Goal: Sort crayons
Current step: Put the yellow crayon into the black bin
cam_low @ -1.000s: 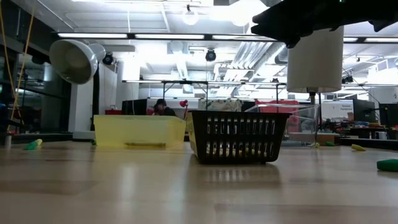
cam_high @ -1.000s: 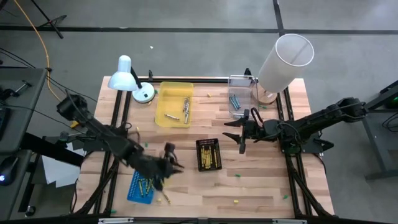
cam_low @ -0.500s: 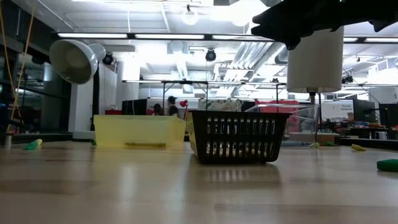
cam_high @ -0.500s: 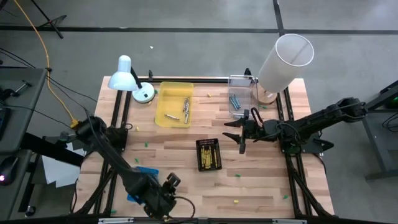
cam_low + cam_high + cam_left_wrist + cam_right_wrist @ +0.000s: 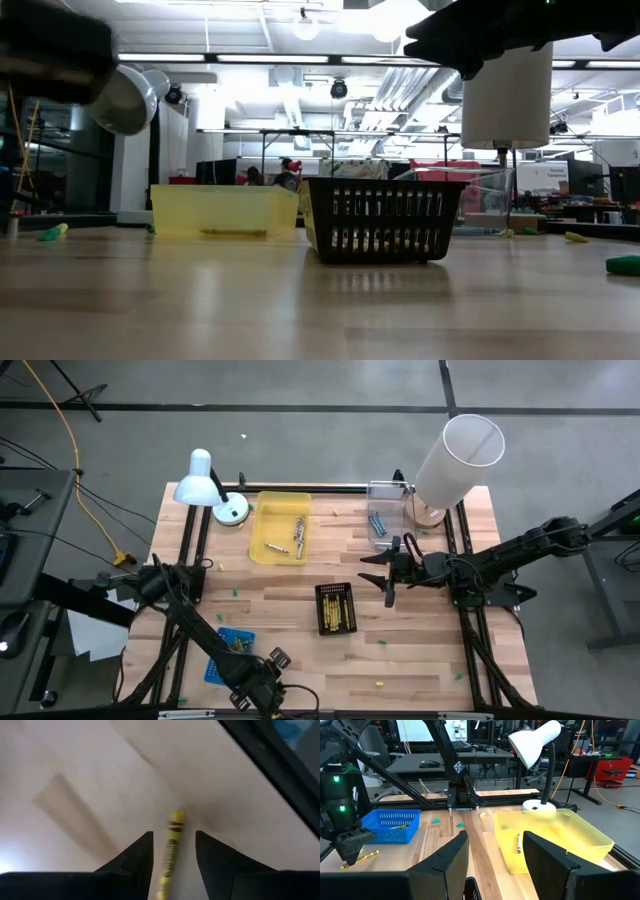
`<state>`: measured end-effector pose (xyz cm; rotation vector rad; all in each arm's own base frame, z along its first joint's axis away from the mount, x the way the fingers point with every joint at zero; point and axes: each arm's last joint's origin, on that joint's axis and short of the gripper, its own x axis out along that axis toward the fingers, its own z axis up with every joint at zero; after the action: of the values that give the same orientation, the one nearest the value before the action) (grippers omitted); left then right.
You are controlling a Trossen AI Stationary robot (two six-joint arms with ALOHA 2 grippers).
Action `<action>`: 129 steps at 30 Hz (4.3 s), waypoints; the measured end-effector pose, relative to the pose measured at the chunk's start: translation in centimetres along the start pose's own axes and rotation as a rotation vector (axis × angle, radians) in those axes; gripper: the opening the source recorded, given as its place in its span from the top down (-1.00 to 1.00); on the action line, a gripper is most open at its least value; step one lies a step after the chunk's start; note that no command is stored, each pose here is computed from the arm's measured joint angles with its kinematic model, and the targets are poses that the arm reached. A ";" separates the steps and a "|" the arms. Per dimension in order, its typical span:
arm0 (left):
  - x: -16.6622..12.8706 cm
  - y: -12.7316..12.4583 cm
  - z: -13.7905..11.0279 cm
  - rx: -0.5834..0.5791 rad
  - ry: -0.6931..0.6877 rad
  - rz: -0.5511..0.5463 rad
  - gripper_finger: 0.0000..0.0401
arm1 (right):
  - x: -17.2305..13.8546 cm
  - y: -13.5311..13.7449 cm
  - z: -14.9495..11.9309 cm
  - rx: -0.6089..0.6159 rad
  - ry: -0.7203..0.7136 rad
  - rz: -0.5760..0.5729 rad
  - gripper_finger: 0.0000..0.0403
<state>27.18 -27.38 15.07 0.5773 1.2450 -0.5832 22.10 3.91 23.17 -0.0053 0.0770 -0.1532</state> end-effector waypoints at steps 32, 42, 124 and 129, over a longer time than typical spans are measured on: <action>1.6 1.0 -1.7 -0.130 0.055 0.009 0.38 | 0.0 0.0 -0.3 -0.003 0.027 -0.001 0.10; 1.8 2.1 -1.8 -0.193 0.068 0.016 0.95 | 0.0 0.0 -0.3 -0.003 0.027 -0.001 0.10; -8.4 15.8 -15.4 -0.557 -1.443 0.788 1.00 | 12.3 3.4 -1.8 -0.135 -0.065 0.139 0.10; -8.6 15.7 -15.3 -0.535 -1.462 0.770 1.00 | 12.3 3.4 -1.7 -0.133 -0.075 0.139 0.10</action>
<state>25.51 -4.77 21.35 0.0363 -0.2665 0.0840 34.57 5.40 20.46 -0.1381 0.0127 -0.0091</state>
